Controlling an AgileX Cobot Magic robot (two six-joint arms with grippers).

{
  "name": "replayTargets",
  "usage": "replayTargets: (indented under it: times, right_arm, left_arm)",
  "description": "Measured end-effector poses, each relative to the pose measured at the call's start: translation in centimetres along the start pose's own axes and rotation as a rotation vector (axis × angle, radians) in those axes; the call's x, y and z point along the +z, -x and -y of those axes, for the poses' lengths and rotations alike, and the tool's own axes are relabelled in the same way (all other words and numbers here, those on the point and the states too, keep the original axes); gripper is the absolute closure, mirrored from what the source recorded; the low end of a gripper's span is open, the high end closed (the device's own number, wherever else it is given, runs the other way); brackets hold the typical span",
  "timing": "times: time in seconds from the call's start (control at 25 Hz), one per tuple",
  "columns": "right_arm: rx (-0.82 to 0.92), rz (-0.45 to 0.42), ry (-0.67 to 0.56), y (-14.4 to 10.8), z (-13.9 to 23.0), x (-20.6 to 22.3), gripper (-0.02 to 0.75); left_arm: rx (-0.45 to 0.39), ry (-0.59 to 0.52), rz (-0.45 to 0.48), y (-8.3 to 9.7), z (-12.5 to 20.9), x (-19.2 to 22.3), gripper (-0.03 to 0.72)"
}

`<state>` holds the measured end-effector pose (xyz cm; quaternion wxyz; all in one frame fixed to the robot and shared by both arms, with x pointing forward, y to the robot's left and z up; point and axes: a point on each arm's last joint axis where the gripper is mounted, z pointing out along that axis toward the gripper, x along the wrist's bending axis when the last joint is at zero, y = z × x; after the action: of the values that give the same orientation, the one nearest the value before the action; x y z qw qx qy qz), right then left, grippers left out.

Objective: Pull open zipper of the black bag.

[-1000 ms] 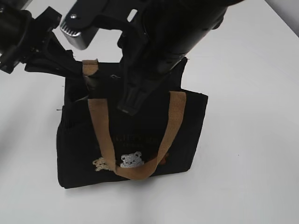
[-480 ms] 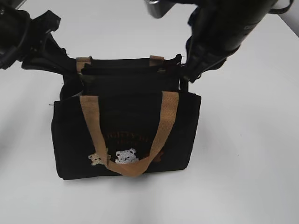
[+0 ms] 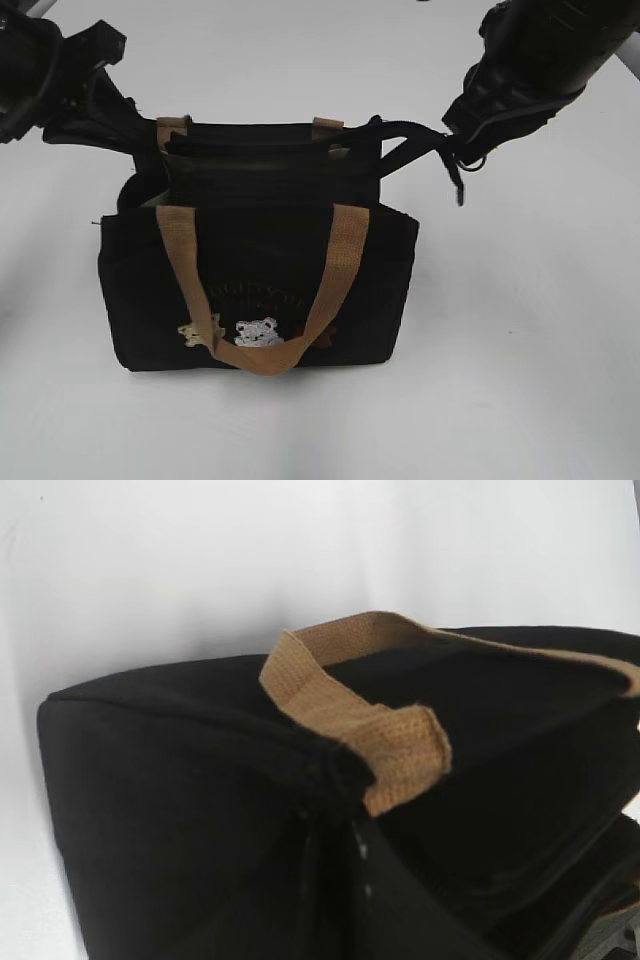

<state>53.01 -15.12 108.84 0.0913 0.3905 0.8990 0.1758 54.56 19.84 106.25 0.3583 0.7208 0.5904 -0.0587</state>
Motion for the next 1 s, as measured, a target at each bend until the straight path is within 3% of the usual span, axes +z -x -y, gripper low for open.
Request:
replayTargets:
  times: [0.12,0.2,0.32,0.44,0.6,0.84,1.0]
  right_arm:
    - [0.030,-0.052,0.009,-0.4,-0.1,0.0,0.682]
    - [0.060,-0.076,-0.001,-0.7,0.0,-0.1,0.583]
    - [0.115,-0.088,-0.030,-0.9,0.4,-0.6,0.371]
    - [0.134,-0.094,-0.040,-1.3,1.1,-2.2,0.228]
    - [0.131,-0.080,0.029,-1.9,2.0,-5.5,0.190]
    - [0.141,-0.050,0.170,-3.1,4.3,-10.7,0.186]
    - [0.159,-0.051,0.173,-4.5,8.6,-11.4,0.186]
  left_arm:
    - [0.004,0.003,-0.005,0.0,0.0,-0.1,0.634]
    - [0.022,0.029,-0.013,0.3,0.0,-0.8,0.522]
    - [0.085,0.072,-0.041,1.2,0.2,-2.9,0.322]
    - [0.183,0.080,-0.097,2.2,1.2,-5.5,0.231]
    - [0.257,0.056,-0.161,3.6,3.6,-9.4,0.210]
    - [0.225,0.058,-0.297,4.0,10.8,-13.8,0.219]
    - [0.241,0.170,-0.347,4.2,17.1,-16.4,0.219]
